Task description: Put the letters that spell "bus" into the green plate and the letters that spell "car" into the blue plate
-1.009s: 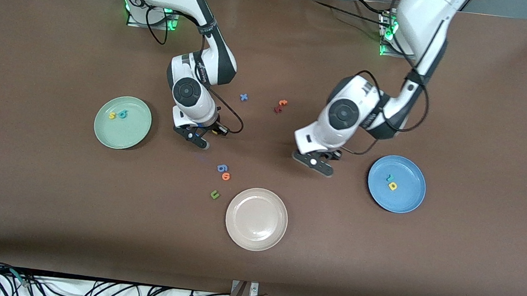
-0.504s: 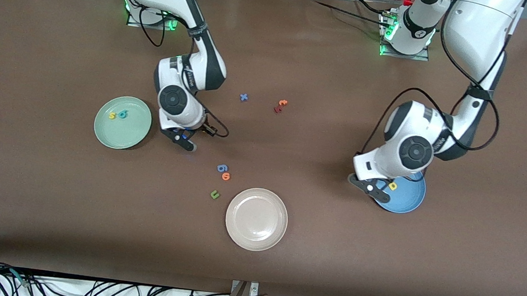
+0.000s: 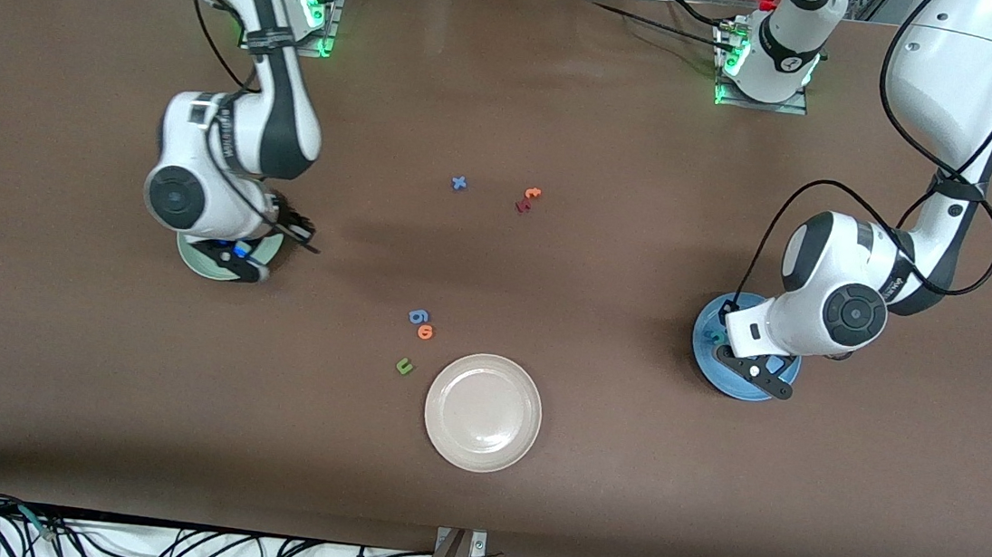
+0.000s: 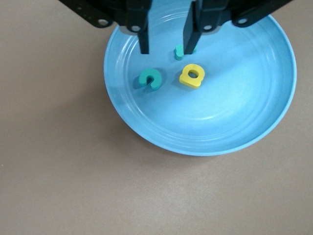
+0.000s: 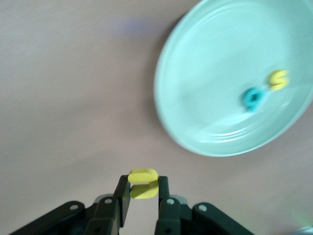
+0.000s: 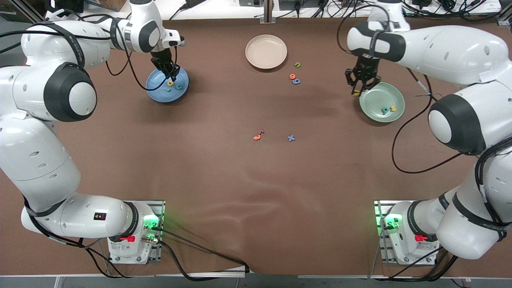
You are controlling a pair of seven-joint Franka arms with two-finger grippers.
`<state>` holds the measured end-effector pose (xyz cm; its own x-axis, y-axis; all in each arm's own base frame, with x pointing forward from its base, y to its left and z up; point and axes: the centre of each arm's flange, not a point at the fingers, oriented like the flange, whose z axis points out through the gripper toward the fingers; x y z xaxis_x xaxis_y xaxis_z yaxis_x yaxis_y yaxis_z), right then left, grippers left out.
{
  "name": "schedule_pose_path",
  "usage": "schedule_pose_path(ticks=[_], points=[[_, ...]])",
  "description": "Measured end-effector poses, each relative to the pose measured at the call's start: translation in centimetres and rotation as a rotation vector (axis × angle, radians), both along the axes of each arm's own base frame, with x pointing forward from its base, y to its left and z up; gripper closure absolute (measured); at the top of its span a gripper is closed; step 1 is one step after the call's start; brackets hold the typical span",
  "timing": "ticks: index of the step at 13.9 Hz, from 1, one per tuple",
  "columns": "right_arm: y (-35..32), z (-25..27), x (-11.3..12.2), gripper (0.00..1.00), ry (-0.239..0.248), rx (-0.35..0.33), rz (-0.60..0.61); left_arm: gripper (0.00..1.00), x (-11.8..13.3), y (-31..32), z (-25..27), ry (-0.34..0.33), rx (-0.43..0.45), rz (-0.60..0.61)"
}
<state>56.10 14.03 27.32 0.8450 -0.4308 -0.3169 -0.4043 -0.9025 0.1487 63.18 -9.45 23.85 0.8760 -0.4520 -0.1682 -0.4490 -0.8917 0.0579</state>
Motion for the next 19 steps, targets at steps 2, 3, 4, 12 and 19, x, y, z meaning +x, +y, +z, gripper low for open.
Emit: schedule_pose_path(ticks=[2,3,4,12,19], points=[[-3.2,-0.2,-0.1,0.73,0.016,0.001,0.021,0.43,0.2,0.9,0.1,-0.003,0.0,0.016],[-4.1,-0.7,-0.4,0.73,0.023,0.004,0.032,0.32,0.5,1.5,0.4,-0.01,-0.001,0.025],[-4.8,-1.6,-0.8,0.73,0.021,0.001,0.039,0.23,0.9,1.9,0.9,-0.02,-0.002,0.034],[-7.7,-6.4,-1.9,0.7,-0.032,-0.033,0.117,0.0,0.6,3.8,8.9,0.045,0.057,0.171],[-7.6,-2.0,-0.1,0.12,-0.045,0.014,0.111,0.0,-6.3,10.9,20.2,0.017,0.113,0.244]])
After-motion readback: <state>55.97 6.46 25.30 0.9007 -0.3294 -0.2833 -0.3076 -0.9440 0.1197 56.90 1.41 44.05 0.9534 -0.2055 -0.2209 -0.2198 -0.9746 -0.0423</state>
